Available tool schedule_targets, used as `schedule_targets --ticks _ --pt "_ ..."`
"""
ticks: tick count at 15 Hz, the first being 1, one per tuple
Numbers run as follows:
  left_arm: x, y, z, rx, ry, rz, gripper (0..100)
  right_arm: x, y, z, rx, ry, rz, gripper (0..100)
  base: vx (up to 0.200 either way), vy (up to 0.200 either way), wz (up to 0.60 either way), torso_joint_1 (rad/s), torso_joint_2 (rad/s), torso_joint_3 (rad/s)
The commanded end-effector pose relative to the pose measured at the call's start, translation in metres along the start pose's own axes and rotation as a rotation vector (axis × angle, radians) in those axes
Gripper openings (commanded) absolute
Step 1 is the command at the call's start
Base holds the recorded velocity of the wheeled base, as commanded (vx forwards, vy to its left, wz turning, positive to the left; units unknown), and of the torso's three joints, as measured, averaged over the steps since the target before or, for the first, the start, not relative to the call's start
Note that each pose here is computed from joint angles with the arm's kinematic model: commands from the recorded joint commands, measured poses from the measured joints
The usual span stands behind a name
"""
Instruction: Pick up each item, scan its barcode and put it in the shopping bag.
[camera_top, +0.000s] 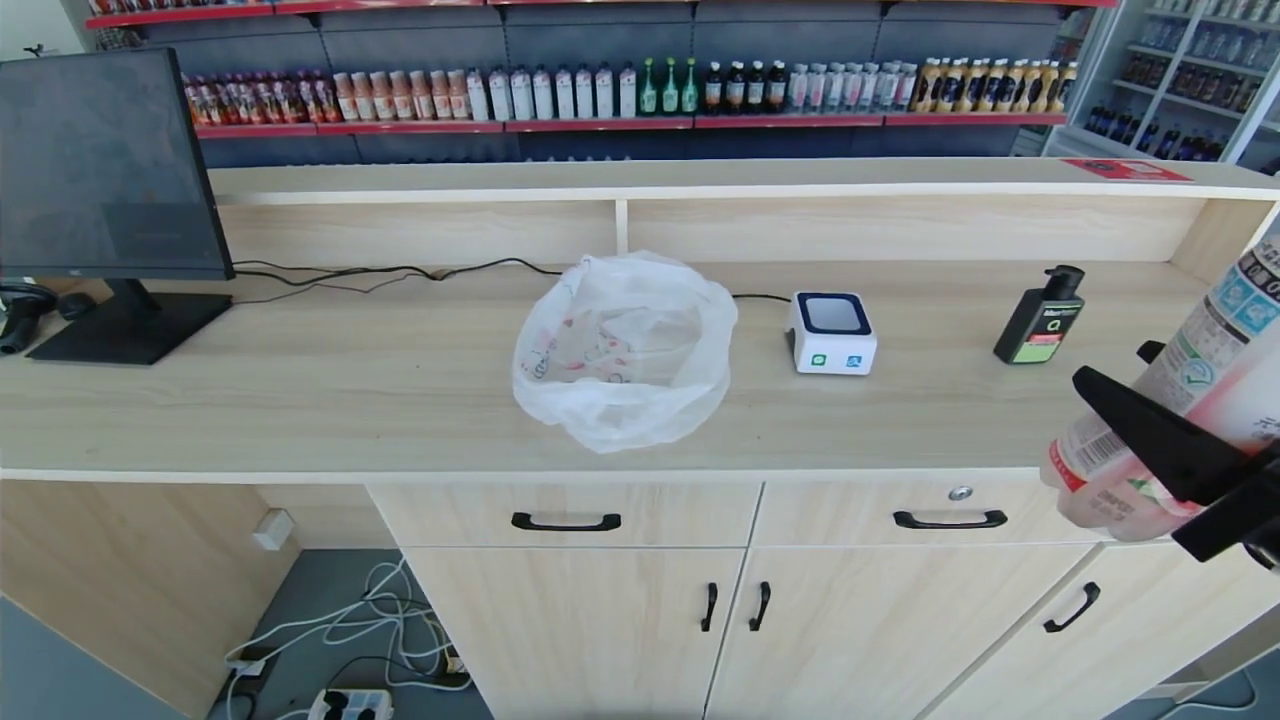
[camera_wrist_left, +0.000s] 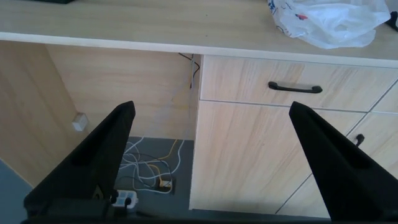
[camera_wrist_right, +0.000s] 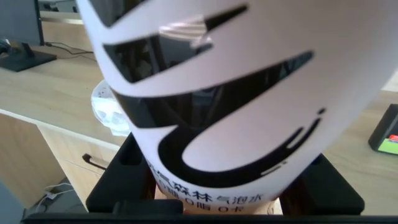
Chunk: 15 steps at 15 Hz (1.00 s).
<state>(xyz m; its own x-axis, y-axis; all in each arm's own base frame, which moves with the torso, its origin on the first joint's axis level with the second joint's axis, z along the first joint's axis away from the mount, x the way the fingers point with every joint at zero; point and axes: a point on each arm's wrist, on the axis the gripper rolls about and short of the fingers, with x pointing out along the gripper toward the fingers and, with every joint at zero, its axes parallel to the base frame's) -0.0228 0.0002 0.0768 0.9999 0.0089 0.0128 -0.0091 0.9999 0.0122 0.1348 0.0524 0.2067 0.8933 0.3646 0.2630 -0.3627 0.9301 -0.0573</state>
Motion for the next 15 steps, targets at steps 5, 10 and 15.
schedule_targets --ticks 5,10,15 --pt "0.0 0.0 0.0 0.005 -0.001 0.0 100 0.051 0.0 -0.003 0.006 0.022 0.041 0 0.0 0.2 0.0 0.002 0.0 0.002" --pt "0.0 0.0 0.0 0.005 -0.001 0.0 100 0.164 0.004 -0.033 0.112 0.019 0.082 0 0.0 0.04 0.0 0.0 0.0 0.0" --pt "0.0 0.0 0.0 0.011 -0.001 0.0 100 0.252 0.032 -0.067 0.121 -0.069 0.174 0 0.0 0.0 0.0 0.0 0.0 0.0"
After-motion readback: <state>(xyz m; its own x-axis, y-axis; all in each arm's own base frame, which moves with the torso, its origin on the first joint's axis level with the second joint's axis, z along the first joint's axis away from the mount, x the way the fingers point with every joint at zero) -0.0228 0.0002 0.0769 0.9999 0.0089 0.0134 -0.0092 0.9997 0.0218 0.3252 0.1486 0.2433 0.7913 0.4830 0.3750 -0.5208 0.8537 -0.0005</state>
